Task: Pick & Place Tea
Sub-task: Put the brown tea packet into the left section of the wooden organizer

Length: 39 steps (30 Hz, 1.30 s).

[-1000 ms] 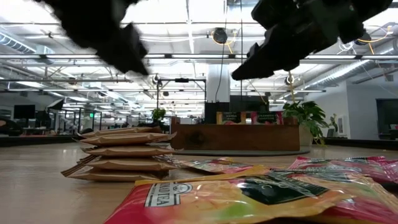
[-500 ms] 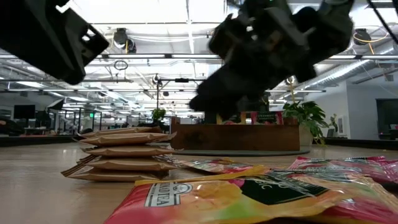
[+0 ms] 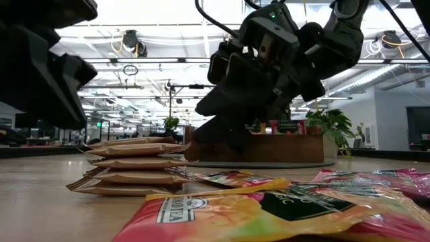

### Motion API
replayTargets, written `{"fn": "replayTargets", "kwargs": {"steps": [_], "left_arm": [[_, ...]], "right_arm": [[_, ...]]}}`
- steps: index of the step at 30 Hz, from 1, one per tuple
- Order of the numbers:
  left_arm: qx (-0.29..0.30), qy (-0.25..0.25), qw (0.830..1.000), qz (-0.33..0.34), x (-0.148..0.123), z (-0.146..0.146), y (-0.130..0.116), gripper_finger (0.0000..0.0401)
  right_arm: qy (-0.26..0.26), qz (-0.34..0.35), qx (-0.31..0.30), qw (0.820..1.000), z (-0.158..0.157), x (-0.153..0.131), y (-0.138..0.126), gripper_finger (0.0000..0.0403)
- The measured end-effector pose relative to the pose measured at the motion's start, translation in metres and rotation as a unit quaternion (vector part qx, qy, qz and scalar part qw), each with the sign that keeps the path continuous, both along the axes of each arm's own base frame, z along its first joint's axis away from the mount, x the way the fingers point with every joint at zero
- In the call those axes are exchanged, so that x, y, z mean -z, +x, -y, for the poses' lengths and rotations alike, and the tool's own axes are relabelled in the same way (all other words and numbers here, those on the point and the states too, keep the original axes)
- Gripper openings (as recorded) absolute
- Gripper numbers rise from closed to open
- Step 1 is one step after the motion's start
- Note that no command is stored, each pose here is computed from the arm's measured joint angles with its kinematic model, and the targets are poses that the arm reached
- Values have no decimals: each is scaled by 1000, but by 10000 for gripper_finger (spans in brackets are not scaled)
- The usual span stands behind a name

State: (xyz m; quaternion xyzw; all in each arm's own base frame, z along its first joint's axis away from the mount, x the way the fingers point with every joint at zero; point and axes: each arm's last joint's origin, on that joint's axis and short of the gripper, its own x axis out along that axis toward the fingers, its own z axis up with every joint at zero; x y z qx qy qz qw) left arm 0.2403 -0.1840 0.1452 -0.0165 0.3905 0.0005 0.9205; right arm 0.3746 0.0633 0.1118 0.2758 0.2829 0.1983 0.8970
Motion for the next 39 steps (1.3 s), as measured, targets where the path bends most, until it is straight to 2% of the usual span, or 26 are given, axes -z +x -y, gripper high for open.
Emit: {"fn": "replayTargets", "kwargs": {"steps": [6, 16, 26, 39], "left_arm": [[-17, -15, 1000, 4, 1, -9, 7, 62], [15, -40, 999, -15, 11, -13, 17, 62], [21, -33, 999, -12, 16, -15, 23, 62], [26, -25, 999, -4, 15, -16, 24, 62]], "right_arm": [[1, -16, 2, 1000, 0, 2, -1, 186], [-2, -21, 15, 1000, 1, 3, -1, 187], [-16, -32, 50, 998, 2, 7, -1, 187], [33, -41, 27, 998, -3, 27, 3, 186]]}}
